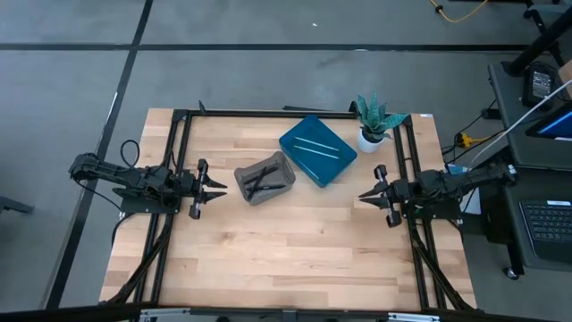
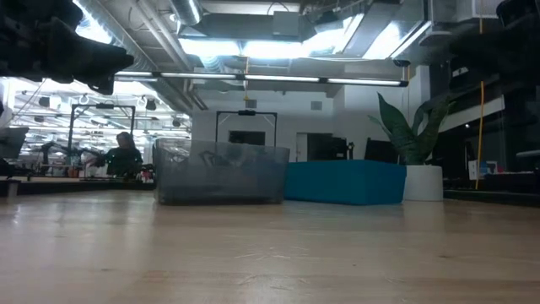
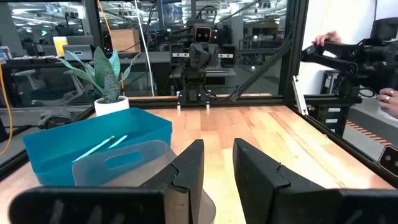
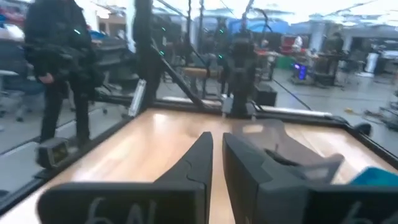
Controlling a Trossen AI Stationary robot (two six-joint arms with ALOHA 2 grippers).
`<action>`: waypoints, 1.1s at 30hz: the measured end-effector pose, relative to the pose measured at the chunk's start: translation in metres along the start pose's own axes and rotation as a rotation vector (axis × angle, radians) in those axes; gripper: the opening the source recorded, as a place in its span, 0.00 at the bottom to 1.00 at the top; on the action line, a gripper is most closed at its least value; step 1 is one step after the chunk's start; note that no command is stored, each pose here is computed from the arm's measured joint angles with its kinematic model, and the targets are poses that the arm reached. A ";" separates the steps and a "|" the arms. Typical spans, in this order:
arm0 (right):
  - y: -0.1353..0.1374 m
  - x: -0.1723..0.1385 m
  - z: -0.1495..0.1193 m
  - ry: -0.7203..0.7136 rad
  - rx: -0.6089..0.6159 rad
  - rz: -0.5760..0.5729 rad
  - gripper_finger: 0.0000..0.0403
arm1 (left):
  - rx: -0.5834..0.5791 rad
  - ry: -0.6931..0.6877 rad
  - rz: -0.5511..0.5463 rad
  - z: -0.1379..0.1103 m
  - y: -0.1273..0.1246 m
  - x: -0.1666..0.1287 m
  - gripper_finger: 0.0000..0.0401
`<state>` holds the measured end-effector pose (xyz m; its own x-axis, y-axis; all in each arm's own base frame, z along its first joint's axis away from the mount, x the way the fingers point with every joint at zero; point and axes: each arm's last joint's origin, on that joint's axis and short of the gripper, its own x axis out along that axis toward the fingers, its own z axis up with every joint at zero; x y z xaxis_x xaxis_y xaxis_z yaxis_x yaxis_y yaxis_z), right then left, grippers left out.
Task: Sort pens & pencils
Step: Return to Home Position
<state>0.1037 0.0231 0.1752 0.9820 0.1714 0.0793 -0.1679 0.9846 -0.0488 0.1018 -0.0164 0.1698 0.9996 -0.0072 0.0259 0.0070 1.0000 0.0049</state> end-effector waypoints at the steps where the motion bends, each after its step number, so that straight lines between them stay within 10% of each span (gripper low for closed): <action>1: 0.000 -0.002 0.000 -0.004 0.002 0.015 0.10 | 0.000 0.000 0.000 0.000 0.000 0.000 0.20; 33: -0.012 -0.010 -0.005 0.035 0.140 0.012 0.10 | 0.000 0.000 0.000 0.000 0.000 0.000 0.20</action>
<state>0.0966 0.0094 0.1697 0.9818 0.1846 0.0445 -0.1880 0.9780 0.0903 0.1018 -0.0164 0.1699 0.9996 -0.0068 0.0263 0.0067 1.0000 0.0052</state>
